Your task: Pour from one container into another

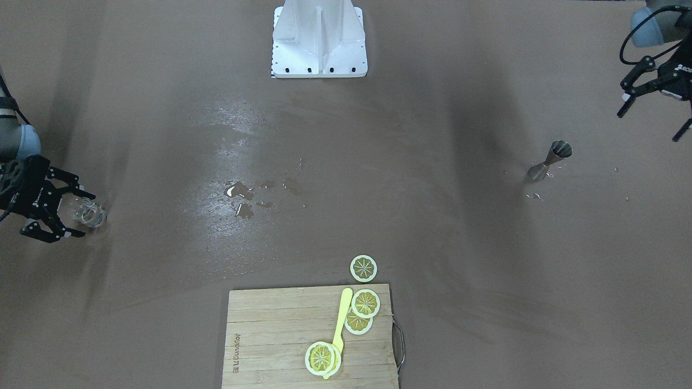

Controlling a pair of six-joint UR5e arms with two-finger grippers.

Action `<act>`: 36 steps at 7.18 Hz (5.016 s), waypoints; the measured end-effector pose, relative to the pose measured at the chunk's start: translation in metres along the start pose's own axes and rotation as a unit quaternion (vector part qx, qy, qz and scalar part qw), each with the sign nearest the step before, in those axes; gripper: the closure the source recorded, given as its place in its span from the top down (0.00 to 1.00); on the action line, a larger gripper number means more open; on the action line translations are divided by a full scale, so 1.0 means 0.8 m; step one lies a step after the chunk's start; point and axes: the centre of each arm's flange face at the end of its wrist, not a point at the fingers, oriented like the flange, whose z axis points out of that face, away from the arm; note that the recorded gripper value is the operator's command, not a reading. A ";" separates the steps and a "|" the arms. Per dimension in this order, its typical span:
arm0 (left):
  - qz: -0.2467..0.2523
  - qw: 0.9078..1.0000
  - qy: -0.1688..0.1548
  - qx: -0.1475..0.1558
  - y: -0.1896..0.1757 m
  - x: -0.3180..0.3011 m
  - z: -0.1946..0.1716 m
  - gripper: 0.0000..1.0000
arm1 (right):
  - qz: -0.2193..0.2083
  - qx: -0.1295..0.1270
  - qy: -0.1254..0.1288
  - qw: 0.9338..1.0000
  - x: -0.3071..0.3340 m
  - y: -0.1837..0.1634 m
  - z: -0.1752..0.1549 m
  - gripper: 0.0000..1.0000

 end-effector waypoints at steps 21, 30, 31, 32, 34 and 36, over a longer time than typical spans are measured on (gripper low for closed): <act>-0.204 0.953 -0.169 0.149 0.146 0.292 -0.028 0.98 | -0.027 0.036 0.063 0.997 0.059 -0.070 -0.098 0.00; -0.226 0.922 -0.294 0.110 0.202 0.397 -0.026 0.96 | 0.059 0.049 0.014 0.997 0.042 -0.234 -0.101 0.00; -0.238 0.914 -0.303 0.126 0.203 0.402 -0.026 0.91 | 0.053 0.054 0.009 0.997 0.034 -0.250 -0.106 0.00; -0.253 0.903 -0.313 0.153 0.202 0.411 -0.025 0.84 | 0.047 0.058 0.006 0.997 0.026 -0.261 -0.111 0.00; -0.271 0.890 -0.311 0.192 0.199 0.429 -0.021 0.45 | 0.054 0.053 0.000 0.997 0.015 -0.272 -0.114 0.00; -0.268 0.891 -0.306 0.203 0.195 0.449 -0.013 0.07 | 0.082 0.035 -0.008 0.996 0.010 -0.292 -0.115 0.00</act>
